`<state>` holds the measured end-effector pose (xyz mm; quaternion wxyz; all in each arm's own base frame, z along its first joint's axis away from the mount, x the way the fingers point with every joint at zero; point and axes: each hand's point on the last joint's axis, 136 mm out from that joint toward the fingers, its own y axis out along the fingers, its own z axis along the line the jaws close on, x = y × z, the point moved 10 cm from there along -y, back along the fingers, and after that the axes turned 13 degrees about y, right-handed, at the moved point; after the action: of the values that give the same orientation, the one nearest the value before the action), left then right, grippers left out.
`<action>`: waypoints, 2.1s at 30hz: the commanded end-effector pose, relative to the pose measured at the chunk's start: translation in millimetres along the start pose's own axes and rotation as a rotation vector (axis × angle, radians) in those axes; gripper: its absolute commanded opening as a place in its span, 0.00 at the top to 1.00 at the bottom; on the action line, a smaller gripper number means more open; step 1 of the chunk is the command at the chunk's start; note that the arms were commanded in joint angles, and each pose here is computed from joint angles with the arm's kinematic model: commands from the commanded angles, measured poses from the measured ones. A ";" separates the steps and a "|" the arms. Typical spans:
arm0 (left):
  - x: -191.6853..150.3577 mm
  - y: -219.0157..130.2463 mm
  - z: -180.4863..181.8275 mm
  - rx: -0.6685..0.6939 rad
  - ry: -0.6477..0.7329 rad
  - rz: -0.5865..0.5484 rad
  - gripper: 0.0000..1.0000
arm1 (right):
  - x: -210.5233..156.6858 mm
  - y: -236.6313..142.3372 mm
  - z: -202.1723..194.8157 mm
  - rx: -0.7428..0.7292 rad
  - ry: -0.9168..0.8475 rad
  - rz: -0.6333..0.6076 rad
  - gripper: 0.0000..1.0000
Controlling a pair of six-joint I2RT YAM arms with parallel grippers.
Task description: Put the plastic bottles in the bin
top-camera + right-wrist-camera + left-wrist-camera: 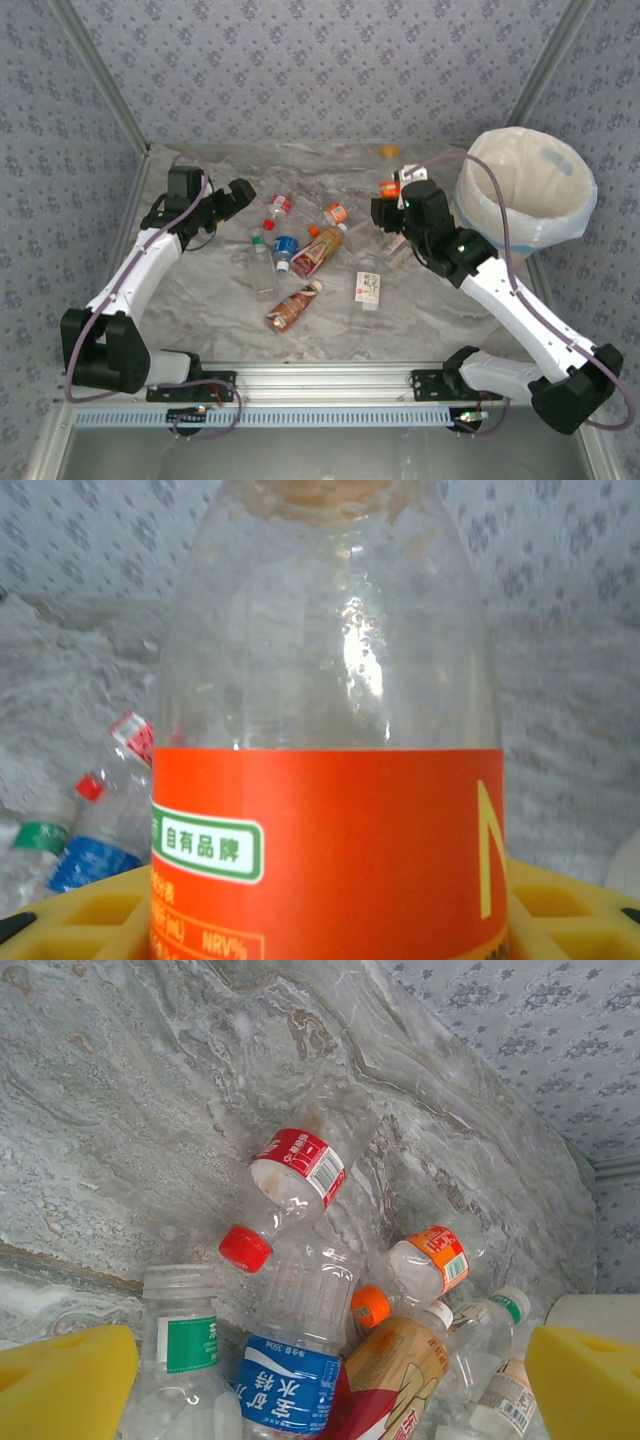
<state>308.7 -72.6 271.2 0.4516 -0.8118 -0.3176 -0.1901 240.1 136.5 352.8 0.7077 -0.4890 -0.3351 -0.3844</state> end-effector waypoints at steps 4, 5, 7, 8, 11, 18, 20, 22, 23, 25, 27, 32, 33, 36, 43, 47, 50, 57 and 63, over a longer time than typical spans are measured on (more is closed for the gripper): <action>0.4 -11.3 6.3 0.011 -0.029 -0.049 0.01 | 57.4 -14.3 4.8 0.040 -0.013 -0.151 0.43; 0.5 -12.4 7.8 0.014 -0.038 -0.054 0.01 | 63.7 -16.4 2.1 0.023 -0.010 -0.167 0.43; 0.2 -14.2 10.1 0.015 -0.049 -0.062 0.01 | 75.7 -21.7 -5.8 -0.037 -0.016 -0.208 0.42; 0.4 -15.3 11.3 0.015 -0.054 -0.067 0.01 | 81.6 -24.9 -9.9 -0.076 -0.022 -0.228 0.42; 1.3 -18.2 13.7 0.018 -0.065 -0.078 0.01 | 96.4 -32.9 -31.5 -0.191 0.011 -0.251 0.42; 0.8 -19.2 18.0 0.030 -0.076 -0.082 0.01 | 108.7 -52.4 -102.6 -0.382 0.155 -0.173 0.39; 0.2 -18.0 19.2 0.036 -0.075 -0.079 0.01 | 111.2 -57.1 -119.8 -0.417 0.189 -0.136 0.39; -0.4 -15.9 20.4 0.043 -0.077 -0.074 0.01 | 112.6 -59.7 -140.6 -0.467 0.239 -0.087 0.39; -0.4 -14.8 21.0 0.045 -0.080 -0.073 0.01 | 113.5 -61.0 -147.8 -0.493 0.259 -0.074 0.39; -0.3 -12.6 21.9 0.048 -0.089 -0.071 0.01 | 111.9 -63.9 -164.2 -0.566 0.303 -0.050 0.38; -1.3 -10.7 24.1 0.062 -0.095 -0.071 0.01 | 109.1 -66.1 -178.9 -0.619 0.343 -0.041 0.37; -6.7 -9.3 30.9 0.112 -0.098 -0.061 0.00 | 99.4 -63.8 -213.8 -0.708 0.418 -0.012 0.35; -8.4 -9.2 31.8 0.120 -0.096 -0.056 0.01 | 97.6 -62.3 -219.7 -0.738 0.427 0.000 0.34; -13.7 -9.9 36.1 0.154 -0.094 -0.042 0.00 | 91.5 -55.9 -233.5 -0.826 0.438 0.044 0.28; -22.5 -13.1 42.7 0.201 -0.098 -0.035 0.01 | 86.7 -51.1 -235.0 -0.848 0.452 0.050 0.11; -25.1 -14.5 44.4 0.218 -0.098 -0.027 0.00 | 87.7 -51.3 -227.0 -0.800 0.453 0.016 0.07; -27.7 -15.0 46.4 0.234 -0.095 -0.019 0.01 | 89.3 -52.0 -218.6 -0.757 0.444 -0.011 0.06; -33.4 -16.3 50.5 0.269 -0.096 0.002 0.01 | 91.4 -56.5 -192.1 -0.634 0.419 -0.104 0.00; -36.8 -17.3 52.6 0.286 -0.100 0.013 0.01 | 89.7 -58.4 -166.8 -0.464 0.430 -0.177 0.00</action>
<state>278.4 -38.1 230.4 0.5368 -0.7585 -0.3561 -0.0982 248.8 -64.7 395.3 0.5759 -0.5601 -0.0922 -0.5884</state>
